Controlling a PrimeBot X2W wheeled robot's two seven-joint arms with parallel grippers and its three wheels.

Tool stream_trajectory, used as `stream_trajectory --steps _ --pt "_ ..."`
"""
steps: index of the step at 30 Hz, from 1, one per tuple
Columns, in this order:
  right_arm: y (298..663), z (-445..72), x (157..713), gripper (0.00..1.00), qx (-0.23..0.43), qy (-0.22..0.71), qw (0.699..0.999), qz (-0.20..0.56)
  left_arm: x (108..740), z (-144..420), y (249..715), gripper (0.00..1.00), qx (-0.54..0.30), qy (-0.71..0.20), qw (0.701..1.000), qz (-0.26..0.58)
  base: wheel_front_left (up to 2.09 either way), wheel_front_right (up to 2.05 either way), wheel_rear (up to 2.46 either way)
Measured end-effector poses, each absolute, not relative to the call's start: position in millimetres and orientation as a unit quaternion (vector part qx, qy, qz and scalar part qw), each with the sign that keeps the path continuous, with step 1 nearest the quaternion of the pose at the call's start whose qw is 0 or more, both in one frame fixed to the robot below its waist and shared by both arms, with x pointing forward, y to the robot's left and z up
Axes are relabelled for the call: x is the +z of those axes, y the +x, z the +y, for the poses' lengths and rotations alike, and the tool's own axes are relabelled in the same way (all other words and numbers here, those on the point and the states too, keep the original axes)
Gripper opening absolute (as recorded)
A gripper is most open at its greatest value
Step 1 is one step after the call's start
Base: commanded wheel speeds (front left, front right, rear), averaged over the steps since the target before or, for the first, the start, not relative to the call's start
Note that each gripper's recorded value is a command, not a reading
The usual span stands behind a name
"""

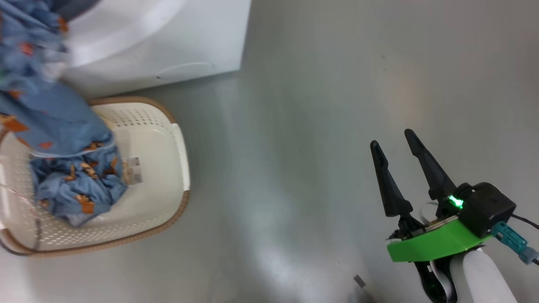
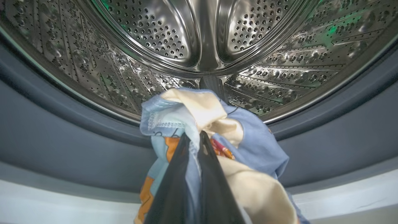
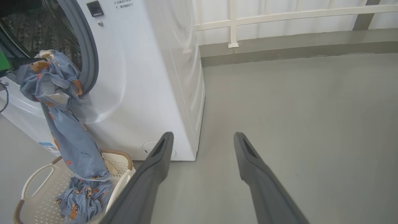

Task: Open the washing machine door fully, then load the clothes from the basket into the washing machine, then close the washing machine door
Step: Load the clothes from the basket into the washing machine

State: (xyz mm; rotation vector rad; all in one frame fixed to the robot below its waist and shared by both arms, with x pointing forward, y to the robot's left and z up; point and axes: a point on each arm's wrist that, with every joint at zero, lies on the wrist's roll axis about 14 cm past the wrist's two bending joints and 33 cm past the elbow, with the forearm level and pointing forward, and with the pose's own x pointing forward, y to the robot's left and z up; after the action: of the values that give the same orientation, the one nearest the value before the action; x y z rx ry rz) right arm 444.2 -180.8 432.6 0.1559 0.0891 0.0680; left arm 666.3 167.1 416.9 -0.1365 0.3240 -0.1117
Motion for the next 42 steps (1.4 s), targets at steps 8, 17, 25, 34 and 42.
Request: stream_trajectory --steps 8,17,25,34,42 --pt "444 -192 412 1.00 0.017 0.071 0.995 0.067 424 163 715 0.00 -0.061 -0.045 0.987 0.141 0.00 0.00 0.00" --pt "442 -207 401 1.00 -0.007 0.068 0.994 0.083 463 157 763 0.00 -0.043 -0.057 0.996 0.051 0.00 0.00 0.00" --pt "438 -220 394 1.00 -0.028 0.067 0.993 0.093 518 167 787 0.00 -0.006 -0.042 0.993 -0.107 0.00 0.00 0.00" --pt "445 -217 387 1.00 -0.023 0.067 0.993 0.097 483 173 796 0.00 -0.003 -0.018 0.997 -0.080 0.00 0.00 0.00" --pt "449 -210 382 1.00 -0.013 0.074 0.992 0.098 437 171 790 0.79 -0.021 -0.013 1.000 0.004 0.00 0.00 0.00"
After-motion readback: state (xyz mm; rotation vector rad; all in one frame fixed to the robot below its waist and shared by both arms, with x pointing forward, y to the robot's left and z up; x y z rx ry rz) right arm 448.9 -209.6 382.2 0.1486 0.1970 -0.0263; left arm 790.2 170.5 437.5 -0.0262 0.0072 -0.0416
